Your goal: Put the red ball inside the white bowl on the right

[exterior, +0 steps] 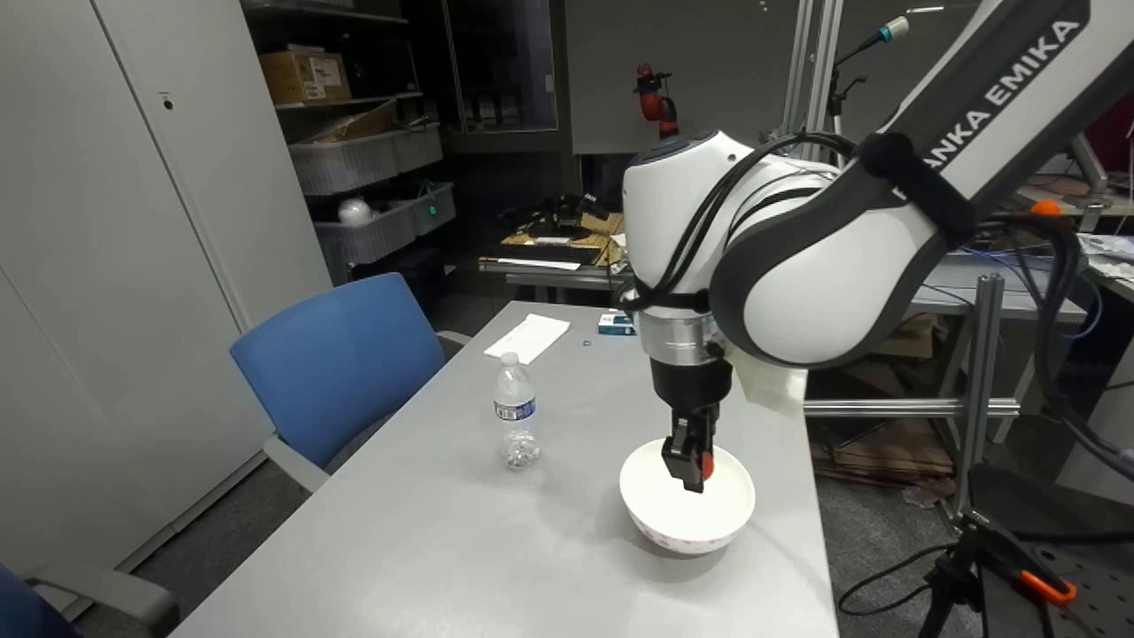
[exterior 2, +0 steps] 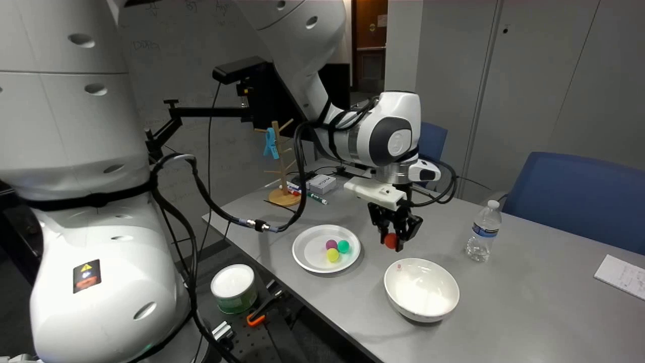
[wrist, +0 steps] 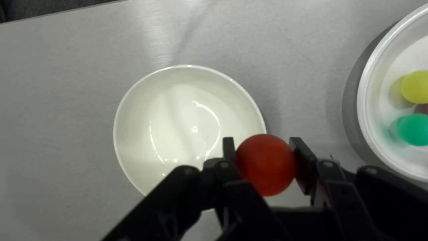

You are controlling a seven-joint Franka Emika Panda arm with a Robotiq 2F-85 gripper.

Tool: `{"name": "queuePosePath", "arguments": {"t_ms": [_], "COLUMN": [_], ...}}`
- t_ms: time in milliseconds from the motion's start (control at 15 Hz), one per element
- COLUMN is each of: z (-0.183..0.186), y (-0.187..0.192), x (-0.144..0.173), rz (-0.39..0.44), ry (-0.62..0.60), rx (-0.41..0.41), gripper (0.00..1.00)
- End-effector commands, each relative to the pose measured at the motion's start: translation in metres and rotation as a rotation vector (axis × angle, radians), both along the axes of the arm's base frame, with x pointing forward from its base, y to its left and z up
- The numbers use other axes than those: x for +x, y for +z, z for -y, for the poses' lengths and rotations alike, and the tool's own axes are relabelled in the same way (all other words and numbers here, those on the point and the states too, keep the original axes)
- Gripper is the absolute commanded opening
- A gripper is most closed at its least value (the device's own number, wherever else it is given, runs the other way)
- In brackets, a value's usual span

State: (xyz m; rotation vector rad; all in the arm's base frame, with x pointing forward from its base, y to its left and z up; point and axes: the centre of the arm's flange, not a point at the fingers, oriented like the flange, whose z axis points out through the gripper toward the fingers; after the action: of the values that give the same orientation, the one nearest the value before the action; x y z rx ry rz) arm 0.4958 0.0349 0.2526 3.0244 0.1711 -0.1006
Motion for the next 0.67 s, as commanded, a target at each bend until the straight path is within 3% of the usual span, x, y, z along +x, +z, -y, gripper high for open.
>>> {"name": "queuePosePath", "arguments": {"t_ms": [0,600], "z": [0.023,0.056], "y": [-0.002,-0.044], "x": [0.018,0.043], "rz": [0.053,0.087], "ry": [-0.074,-0.220], "rx": [0.040,0.079], "gripper": [0.19,0.19]}}
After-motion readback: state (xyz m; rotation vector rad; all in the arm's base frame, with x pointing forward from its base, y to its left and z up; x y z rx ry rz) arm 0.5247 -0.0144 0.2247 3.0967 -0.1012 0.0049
